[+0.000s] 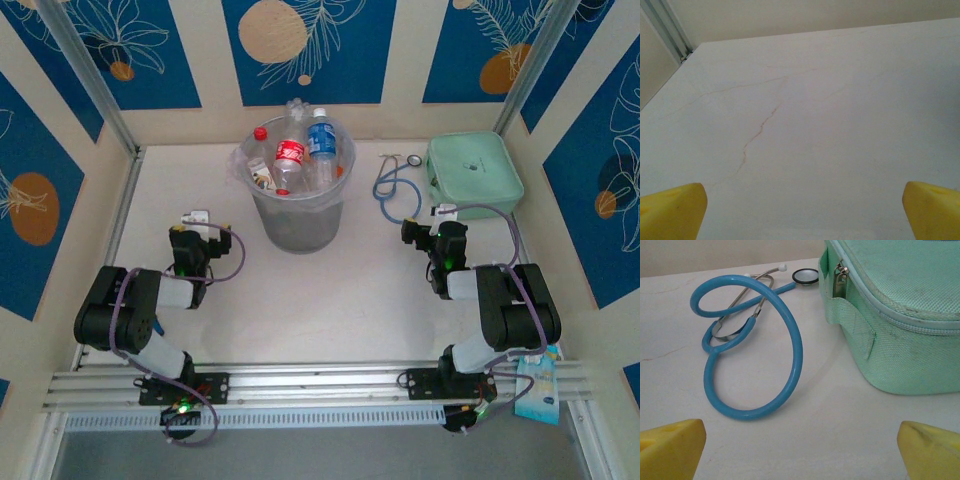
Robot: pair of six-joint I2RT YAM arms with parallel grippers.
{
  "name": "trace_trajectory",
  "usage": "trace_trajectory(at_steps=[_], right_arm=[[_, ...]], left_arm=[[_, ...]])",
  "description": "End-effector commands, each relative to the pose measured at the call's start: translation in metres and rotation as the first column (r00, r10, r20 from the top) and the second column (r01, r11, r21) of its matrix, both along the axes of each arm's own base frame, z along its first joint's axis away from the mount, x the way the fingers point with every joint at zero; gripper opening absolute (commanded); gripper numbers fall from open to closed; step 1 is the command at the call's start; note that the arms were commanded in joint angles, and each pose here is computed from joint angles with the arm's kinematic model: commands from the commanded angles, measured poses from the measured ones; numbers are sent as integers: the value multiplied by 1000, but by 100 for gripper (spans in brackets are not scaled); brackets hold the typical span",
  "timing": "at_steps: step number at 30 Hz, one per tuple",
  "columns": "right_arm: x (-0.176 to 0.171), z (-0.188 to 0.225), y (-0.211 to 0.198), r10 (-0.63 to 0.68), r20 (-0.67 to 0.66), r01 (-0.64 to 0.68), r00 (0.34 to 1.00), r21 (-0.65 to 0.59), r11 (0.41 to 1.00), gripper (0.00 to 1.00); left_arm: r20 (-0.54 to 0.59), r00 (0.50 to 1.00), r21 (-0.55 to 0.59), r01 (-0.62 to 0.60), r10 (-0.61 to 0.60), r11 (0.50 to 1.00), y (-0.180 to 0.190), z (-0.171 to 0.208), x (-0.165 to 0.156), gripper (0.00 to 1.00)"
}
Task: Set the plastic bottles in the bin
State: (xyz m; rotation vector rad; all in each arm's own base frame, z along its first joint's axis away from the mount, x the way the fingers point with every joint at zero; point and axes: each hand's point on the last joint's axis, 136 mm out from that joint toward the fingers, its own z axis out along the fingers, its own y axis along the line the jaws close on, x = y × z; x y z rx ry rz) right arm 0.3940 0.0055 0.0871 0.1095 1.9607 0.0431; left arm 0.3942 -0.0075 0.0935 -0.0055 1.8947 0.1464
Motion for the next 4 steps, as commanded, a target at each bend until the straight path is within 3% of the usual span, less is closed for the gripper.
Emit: trace_trajectory(at_steps=[1,4], right_arm=[[3,6,1,3,23,-3,1000,13,1000,99],[2,6,1,4,28,-4,1000,9,1000,99]], left_arm=[[17,1000,10,-13,13,1000,5,2,-1,100],[18,1000,11,-11,11,1000,4,2,-1,100]])
